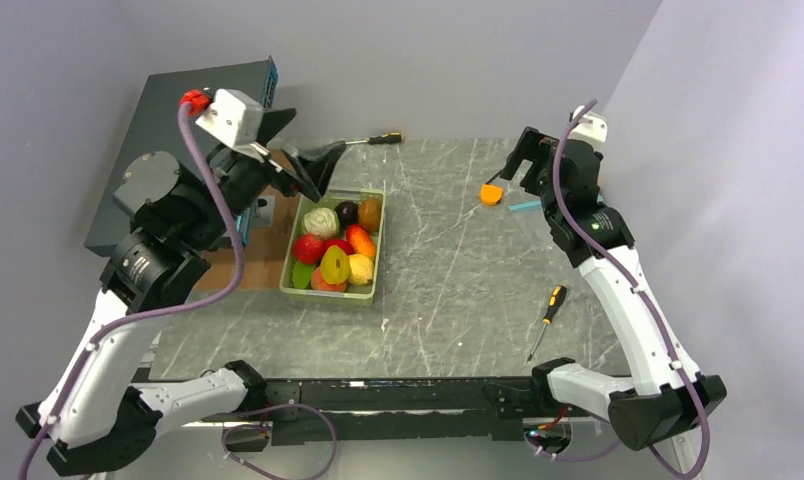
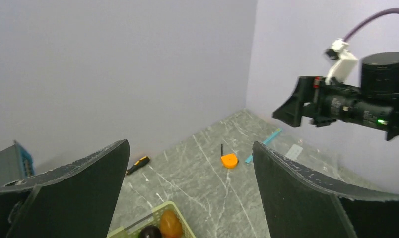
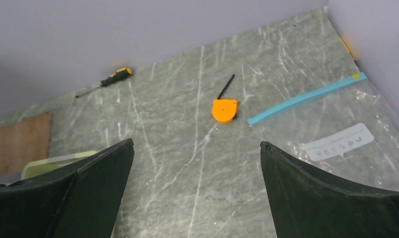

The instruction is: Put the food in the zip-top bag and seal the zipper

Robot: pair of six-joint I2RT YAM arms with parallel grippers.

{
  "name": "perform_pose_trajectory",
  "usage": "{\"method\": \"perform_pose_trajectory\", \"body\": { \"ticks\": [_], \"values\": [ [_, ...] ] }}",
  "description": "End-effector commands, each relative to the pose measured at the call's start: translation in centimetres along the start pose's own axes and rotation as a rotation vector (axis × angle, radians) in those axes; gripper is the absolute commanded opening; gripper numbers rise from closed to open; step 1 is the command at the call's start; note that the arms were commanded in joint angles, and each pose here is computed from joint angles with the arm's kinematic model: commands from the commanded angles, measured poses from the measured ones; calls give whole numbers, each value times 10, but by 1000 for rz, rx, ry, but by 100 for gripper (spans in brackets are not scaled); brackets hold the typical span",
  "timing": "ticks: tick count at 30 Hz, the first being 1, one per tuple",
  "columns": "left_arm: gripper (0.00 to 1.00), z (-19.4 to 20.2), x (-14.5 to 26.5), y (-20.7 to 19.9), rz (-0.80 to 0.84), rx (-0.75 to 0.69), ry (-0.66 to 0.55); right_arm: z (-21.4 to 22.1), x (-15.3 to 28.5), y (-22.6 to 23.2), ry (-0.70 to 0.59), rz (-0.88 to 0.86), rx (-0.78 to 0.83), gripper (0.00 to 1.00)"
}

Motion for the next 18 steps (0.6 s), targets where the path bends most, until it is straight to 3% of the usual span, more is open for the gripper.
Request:
{"method": "perform_pose_trajectory", "body": {
  "ticks": [1,5,11,18],
  "values": [
    [100,25,-29,-18,53,-100,101,4,-7,-6,16,77,35,100],
    [100,40,-44,-29,122,-129,130,10,-18,-5,38,98,65,100],
    [100,94,-54,-37,191,-183,158,29,-53,-11,61,226,73,100],
    [100,161,-66,-36,198,-255,331,42,-107,-35,46,564,-66,100]
  ]
}}
Point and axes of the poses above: each gripper's point midway between its finger pads, its own x axis back along the fingers, its own y axis along the line the jaws close on, z = x × y, the point moved 7 cm from there along x, back along the fingers, and after that the axes turned 1 degree about -x, right-handed, at the moved point
